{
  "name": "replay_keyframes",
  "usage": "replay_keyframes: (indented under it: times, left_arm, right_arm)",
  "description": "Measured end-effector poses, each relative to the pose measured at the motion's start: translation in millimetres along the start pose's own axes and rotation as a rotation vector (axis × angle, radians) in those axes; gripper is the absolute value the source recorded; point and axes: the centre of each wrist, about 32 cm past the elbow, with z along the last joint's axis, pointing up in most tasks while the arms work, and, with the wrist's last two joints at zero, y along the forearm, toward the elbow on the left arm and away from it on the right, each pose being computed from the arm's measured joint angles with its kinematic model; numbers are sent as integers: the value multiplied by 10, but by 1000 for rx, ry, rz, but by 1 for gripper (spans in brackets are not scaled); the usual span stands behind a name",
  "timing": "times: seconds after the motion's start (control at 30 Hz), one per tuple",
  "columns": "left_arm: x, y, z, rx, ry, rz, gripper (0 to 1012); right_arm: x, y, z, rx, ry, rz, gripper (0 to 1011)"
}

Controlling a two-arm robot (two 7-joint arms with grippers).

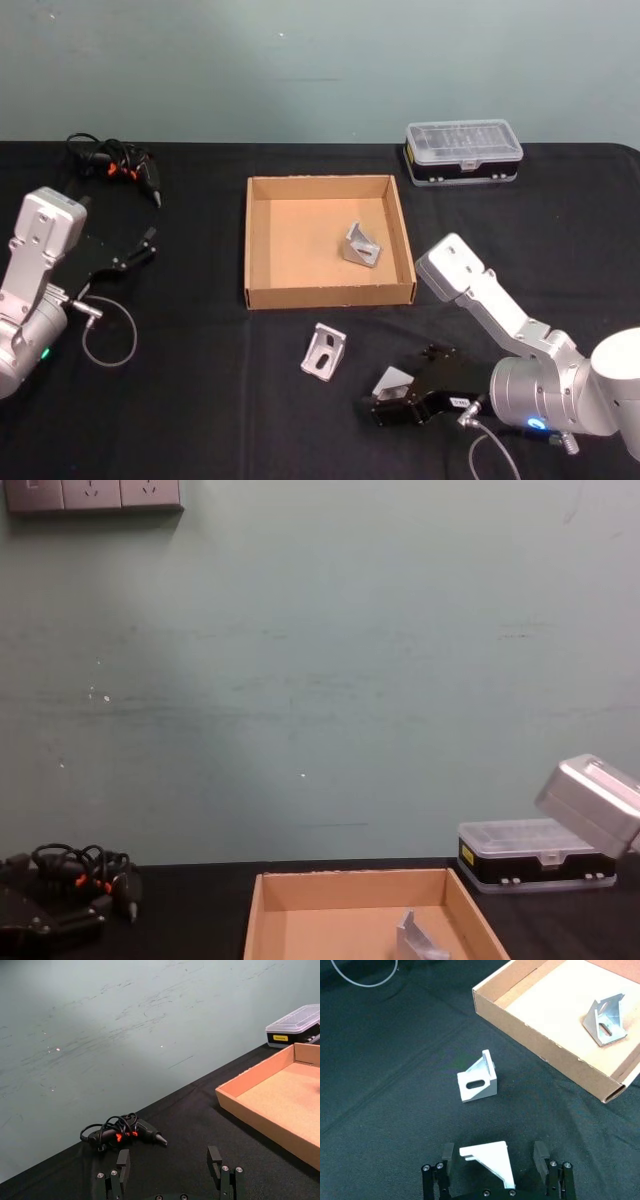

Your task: Use one hand to pick up the angle iron from the table and place it into the box.

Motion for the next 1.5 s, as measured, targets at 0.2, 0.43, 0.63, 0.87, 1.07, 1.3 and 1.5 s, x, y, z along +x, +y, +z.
replay_keyframes:
  times: [0.2,0.43,0.63,0.87,1.07,1.3,1.5]
  left_arm:
    - [0,0,0,0,0,0,1011]
    - [0,0,0,0,0,0,1011]
    - [0,0,0,0,0,0,1011]
    - [0,0,0,0,0,0,1011]
    - [0,0,0,0,0,0,1011]
    - [0,0,0,0,0,0,1011]
    - [0,0,0,0,0,0,1011]
  right_arm:
    - [0,-4,1,1,0,0,947]
    - [-2,-7,2,1,0,1,764]
    - [-2,-9,3,1,0,1,573]
    - [-3,-11,4,2,0,1,538]
    - [-3,-12,4,1,0,1,538]
    - [-3,-12,3,1,0,0,538]
    - [-24,-70,61,30,-18,18,538]
